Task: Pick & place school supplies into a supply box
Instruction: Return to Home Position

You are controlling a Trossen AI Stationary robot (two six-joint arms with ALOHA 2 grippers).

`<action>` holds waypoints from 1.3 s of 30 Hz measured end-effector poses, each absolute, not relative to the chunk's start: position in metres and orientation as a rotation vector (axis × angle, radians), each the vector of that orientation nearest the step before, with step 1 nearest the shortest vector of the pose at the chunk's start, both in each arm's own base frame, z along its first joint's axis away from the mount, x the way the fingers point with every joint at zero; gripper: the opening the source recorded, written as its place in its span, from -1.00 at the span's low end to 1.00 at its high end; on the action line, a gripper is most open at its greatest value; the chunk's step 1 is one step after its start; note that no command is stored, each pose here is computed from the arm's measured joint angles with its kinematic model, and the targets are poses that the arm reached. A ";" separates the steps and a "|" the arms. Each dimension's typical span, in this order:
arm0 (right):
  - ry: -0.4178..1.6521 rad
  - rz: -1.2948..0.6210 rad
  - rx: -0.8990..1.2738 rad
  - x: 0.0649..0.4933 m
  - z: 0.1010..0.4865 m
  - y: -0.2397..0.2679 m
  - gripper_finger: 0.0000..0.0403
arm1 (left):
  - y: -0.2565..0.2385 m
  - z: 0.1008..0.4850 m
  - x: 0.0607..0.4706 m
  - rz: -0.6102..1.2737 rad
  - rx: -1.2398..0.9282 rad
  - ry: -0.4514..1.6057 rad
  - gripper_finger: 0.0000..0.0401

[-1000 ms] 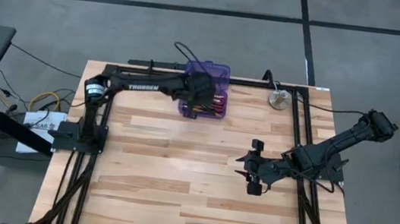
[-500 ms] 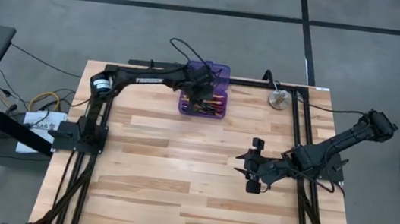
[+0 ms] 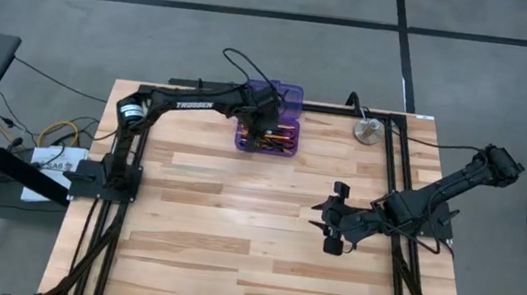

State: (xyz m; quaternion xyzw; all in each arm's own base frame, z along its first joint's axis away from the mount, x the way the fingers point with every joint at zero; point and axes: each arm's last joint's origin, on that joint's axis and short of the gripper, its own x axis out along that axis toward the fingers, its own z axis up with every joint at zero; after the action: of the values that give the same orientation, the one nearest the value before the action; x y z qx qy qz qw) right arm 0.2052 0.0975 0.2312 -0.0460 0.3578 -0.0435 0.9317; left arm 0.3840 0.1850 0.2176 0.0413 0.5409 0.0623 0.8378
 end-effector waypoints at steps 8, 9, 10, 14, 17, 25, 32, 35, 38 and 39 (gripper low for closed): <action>0.711 -0.129 0.033 0.206 0.232 0.098 -0.16 | 0.145 0.289 0.379 -0.215 -0.146 0.764 -0.42; 0.690 -0.131 0.038 0.209 0.234 0.097 -0.16 | 0.137 0.297 0.379 -0.228 -0.139 0.743 -0.42; 0.669 -0.131 0.044 0.211 0.236 0.095 -0.16 | 0.127 0.305 0.378 -0.238 -0.127 0.720 -0.42; 0.597 -0.055 0.060 0.222 0.244 0.089 -0.16 | 0.084 0.337 0.372 -0.233 -0.078 0.654 -0.42; 0.548 0.058 0.087 0.230 0.250 0.084 -0.16 | 0.052 0.349 0.357 -0.187 -0.049 0.544 -0.42; 0.504 0.156 0.079 0.235 0.259 0.063 -0.16 | 0.016 0.309 0.251 -0.043 -0.071 0.170 -0.42; 0.376 0.177 0.062 0.198 0.275 0.047 -0.16 | 0.019 0.239 0.171 0.044 -0.173 0.006 -0.42; 0.283 0.190 0.079 0.167 0.267 0.038 -0.16 | 0.018 0.216 0.148 0.069 -0.204 -0.036 -0.42; 0.190 0.205 0.092 0.137 0.252 0.031 -0.16 | 0.016 0.202 0.131 0.093 -0.214 -0.095 -0.42; 0.158 0.210 0.095 0.128 0.247 0.029 -0.16 | 0.016 0.198 0.126 0.097 -0.213 -0.112 -0.42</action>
State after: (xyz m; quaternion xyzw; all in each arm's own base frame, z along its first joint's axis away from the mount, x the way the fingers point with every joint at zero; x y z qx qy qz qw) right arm 0.1282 0.0293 0.2467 0.0475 0.0789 0.1046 0.9902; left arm 0.1264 0.0158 0.1978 -0.1063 -0.0559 0.0485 0.9916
